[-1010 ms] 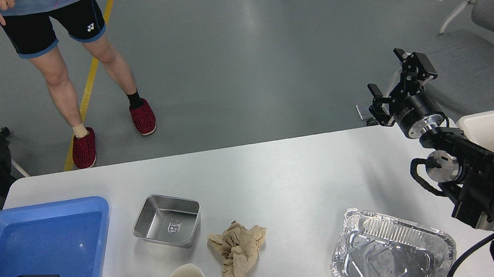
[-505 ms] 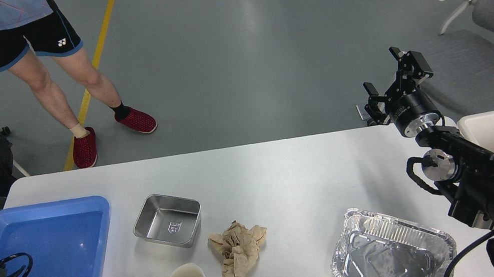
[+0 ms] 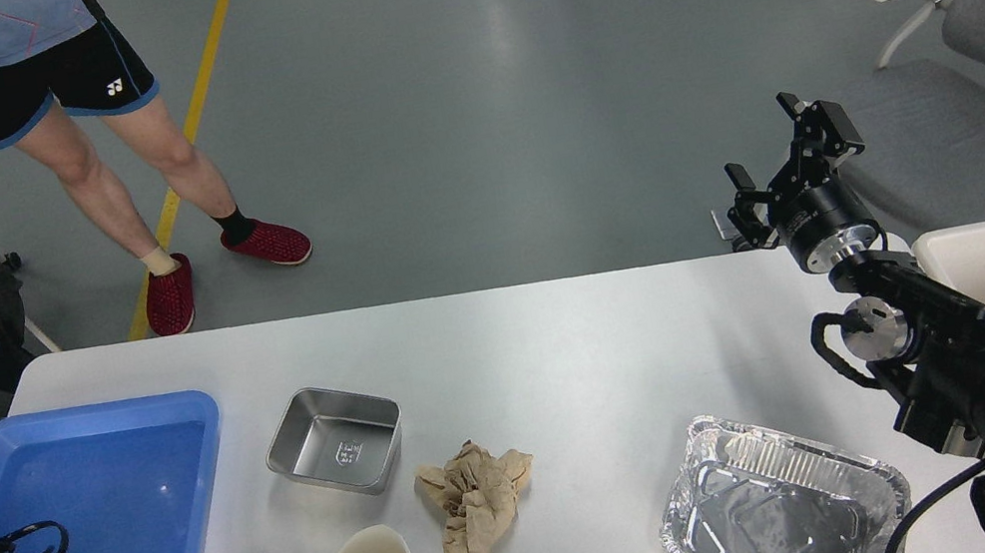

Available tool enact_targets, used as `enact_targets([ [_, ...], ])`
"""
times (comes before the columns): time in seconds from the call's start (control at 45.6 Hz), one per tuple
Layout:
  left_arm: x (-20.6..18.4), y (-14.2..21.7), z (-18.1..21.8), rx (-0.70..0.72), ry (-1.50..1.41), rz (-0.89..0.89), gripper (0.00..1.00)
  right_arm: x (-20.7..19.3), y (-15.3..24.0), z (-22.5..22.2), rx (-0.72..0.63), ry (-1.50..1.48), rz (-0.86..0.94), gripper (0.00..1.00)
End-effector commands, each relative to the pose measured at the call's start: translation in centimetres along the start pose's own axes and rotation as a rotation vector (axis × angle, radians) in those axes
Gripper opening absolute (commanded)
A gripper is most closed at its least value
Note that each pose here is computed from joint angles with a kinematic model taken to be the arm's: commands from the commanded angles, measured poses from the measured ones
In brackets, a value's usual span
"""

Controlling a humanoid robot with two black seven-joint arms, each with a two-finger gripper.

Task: Tidy desktop
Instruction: 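Reach the left gripper to the pink mug and grasp its handle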

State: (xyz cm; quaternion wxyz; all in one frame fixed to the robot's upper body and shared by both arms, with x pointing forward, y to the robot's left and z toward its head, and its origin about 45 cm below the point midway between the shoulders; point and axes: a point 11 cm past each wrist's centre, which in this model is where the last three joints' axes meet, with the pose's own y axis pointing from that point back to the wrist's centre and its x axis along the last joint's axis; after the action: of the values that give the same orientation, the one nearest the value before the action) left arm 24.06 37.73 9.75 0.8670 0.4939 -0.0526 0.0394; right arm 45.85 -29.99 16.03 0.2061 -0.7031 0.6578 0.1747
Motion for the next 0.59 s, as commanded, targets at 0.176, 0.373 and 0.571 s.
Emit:
enact_targets([
  [0.176,0.17,-1.23,0.67,-0.02,-0.018,-0.005,0.8,-0.03,0.0,0.01,0.0,-0.001,-0.001,1.0],
  [0.373,-0.24,-1.73,0.86,-0.03,-0.014,-0.019,0.77,-0.38,-0.4,-0.44,0.009,0.002,-0.01,1.0],
  [0.571,-0.66,-1.92,0.64,-0.016,-0.017,-0.036,0.69,-0.42,-0.45,-0.5,0.01,0.0,-0.01,1.0],
])
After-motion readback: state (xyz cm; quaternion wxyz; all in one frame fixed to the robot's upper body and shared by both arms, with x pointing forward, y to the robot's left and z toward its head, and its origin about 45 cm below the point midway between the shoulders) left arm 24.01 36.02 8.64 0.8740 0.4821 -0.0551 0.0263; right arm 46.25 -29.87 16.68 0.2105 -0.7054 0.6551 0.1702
